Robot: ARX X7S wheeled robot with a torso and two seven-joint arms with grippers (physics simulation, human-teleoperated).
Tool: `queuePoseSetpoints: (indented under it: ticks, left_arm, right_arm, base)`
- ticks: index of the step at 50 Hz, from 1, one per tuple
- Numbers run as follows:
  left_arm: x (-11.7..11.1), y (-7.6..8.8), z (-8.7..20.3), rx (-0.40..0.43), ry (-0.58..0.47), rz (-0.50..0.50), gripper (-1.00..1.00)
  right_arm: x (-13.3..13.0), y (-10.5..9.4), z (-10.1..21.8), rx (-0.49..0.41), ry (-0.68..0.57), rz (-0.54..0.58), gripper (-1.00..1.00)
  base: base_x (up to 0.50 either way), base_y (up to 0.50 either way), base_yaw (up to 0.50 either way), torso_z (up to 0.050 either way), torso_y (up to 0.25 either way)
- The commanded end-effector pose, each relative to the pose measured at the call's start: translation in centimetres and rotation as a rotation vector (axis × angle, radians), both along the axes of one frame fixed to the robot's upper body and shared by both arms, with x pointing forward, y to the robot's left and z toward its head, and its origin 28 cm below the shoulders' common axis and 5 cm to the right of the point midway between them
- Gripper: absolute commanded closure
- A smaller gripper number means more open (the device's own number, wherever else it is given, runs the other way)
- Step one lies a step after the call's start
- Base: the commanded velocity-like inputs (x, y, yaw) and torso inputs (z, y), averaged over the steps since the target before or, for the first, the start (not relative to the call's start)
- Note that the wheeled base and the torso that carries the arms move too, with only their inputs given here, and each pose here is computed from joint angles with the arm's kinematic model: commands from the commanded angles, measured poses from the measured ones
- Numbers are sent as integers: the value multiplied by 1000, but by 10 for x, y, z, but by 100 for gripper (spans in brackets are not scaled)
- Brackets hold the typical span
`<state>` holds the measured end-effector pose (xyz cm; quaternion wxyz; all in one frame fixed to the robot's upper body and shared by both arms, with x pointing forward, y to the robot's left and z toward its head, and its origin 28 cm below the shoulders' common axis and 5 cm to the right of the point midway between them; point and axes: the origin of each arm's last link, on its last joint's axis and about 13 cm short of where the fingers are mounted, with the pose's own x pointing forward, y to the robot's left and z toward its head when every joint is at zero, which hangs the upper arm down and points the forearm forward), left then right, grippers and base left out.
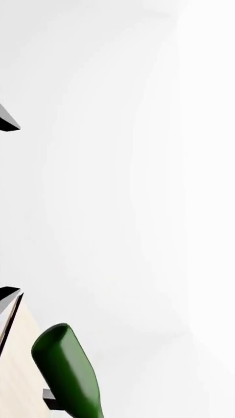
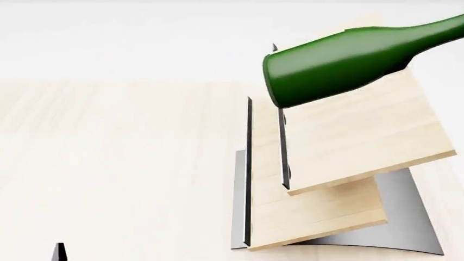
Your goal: Put the wine bottle on the wine rack.
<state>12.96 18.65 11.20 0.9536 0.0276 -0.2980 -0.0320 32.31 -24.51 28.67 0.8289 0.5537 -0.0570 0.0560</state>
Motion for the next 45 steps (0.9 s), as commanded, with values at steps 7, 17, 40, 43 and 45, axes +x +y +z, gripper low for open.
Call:
queuePoseSetpoints:
  ticks: [7, 17, 40, 43, 45]
  left_arm:
    - [0, 0, 0, 1, 1, -2, -100]
    - [0, -1, 0, 2, 2, -3, -100]
    - [0, -2, -1, 6, 4, -3, -100]
    - [1, -1, -1, 5, 4, -3, -100]
    - [0, -2, -1, 6, 5, -3, -100]
  right_arm:
    - [-6, -4, 1, -38, -46, -1, 100]
    - [-6, -5, -4, -41, -39, -6, 100]
    - [-3, -5, -16, -49, -18, -9, 100]
    - [-1, -5, -18, -49, -13, -9, 100]
    - [-1, -5, -19, -51, -12, -8, 100]
  base:
    - [0, 0, 0, 0, 0]
    - [0, 0, 0, 0, 1]
    - [0, 0, 0, 0, 1]
    - [0, 0, 0, 0, 0]
    - [0, 0, 0, 0, 0]
